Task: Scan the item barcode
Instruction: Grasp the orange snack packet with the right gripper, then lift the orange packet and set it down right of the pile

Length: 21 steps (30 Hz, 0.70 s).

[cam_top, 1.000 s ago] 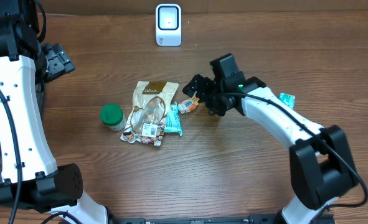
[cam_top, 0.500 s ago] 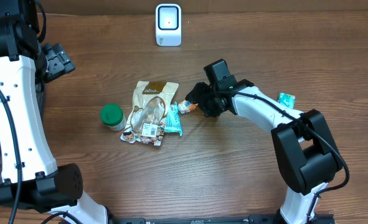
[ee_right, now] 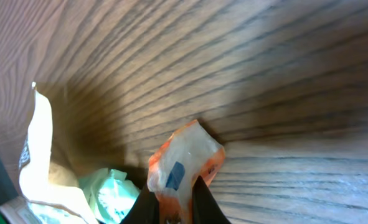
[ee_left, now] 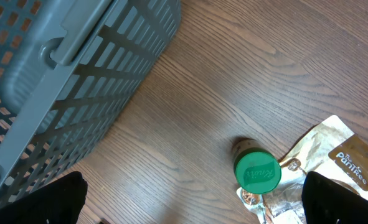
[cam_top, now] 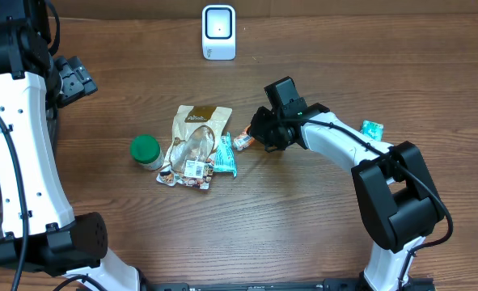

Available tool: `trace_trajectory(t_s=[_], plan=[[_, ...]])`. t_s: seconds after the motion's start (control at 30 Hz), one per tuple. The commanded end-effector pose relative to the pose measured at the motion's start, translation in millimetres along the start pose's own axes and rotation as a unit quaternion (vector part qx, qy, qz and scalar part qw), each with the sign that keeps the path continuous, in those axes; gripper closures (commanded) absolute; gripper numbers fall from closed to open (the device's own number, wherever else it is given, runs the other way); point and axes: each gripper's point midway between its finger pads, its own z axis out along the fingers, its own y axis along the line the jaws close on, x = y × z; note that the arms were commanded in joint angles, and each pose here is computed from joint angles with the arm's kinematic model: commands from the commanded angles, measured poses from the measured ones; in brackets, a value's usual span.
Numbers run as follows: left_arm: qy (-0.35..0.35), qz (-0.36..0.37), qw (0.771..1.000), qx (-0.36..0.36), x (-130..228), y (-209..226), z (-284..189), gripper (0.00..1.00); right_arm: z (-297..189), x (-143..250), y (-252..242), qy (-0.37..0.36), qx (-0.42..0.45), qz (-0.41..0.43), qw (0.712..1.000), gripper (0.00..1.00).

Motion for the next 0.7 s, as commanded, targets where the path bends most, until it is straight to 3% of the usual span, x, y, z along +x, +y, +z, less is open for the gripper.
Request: trace_trajectory(t_s=[0.0, 0.17, 0.33, 0.67], plan=[[-0.004, 0.008, 1.0, -0.005, -0.5, 2.2, -2.0, 0.0, 1.0, 6.1, 13.9, 0.026, -0.03, -0.075, 0.996, 0.95], [-0.005, 0.008, 1.0, -0.005, -0.6, 2.2, -2.0, 0.0, -24.7, 6.4, 25.4, 0.048, -0.011, -0.139, 0.989, 0.93], [-0.004, 0.008, 1.0, -0.005, -0.5, 2.2, -2.0, 0.0, -58.3, -1.2, 6.6, 0.046, 0.102, -0.184, 0.976, 0.93], [-0.004, 0.008, 1.0, -0.005, -0.5, 2.2, -2.0, 0.0, -78.3, -26.8, -54.2, 0.023, 0.297, -0.282, 0.912, 0.91]])
